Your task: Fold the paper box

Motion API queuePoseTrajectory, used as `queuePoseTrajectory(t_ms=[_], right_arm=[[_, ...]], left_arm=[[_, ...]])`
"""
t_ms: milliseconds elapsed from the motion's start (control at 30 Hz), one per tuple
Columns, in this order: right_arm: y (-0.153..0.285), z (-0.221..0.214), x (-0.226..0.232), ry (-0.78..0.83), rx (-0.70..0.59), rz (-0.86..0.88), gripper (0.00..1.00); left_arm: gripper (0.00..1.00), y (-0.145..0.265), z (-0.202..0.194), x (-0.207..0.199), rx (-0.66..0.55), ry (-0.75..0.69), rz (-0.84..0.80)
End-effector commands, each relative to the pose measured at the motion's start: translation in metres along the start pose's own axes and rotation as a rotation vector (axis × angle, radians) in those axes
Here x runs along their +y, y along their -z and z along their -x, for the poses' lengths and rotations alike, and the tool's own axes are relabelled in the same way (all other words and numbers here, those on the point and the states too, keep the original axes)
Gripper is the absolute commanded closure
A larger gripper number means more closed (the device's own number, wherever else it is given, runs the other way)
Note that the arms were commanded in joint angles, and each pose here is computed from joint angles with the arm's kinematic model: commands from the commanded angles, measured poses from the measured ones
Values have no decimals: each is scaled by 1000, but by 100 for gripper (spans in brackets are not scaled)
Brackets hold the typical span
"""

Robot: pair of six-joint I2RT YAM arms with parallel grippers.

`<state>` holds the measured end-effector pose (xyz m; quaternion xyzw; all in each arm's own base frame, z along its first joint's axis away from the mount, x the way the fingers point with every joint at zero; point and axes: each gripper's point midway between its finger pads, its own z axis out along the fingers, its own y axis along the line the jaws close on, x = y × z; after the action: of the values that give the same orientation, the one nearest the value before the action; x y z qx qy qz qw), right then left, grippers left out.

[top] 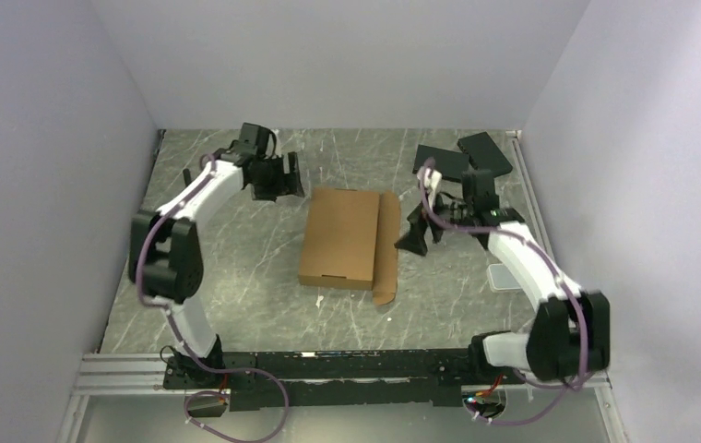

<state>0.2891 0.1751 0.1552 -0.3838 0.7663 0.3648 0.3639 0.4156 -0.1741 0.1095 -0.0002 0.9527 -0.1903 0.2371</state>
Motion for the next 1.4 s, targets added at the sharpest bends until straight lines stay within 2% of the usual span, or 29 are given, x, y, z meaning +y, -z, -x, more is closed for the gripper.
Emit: queuePoseTrajectory(t_ms=[0,33,67,200,333,433,567,800,933,1133,1200,1367], right_arm=[[11,-5,35,471,-153,63,0],[10,-14,46,584,-178,115,0],[9,-27,57,630,-174,179,0],[7,-60,72,766,-116,309,2],[-4,-86,66,827,-4,317,9],[-14,-101,70,889,53,342,13],[-24,-119,72,927,143,380,21],[-30,-137,75,970,224,405,29],[-27,-135,81,963,227,439,29],[-23,-138,87,958,231,462,9],[-23,-137,87,943,225,455,1],[-17,-130,87,918,187,453,0]], left_arm=[[9,79,41,-12,-299,-80,-21],[2,86,38,-13,-314,-75,-43],[1,92,33,-17,-326,-72,-82],[1,103,5,-45,-277,-34,-360],[19,108,-22,-93,-199,-32,-655],[24,99,-42,-125,-141,-110,-669],[42,77,-60,-147,-83,-147,-656],[48,48,-85,-157,-4,-119,-671],[48,49,-91,-153,-28,-120,-646],[46,64,-90,-139,-120,-131,-587],[38,72,-89,-140,-150,-125,-602],[11,86,-74,-130,-226,-38,-656]])
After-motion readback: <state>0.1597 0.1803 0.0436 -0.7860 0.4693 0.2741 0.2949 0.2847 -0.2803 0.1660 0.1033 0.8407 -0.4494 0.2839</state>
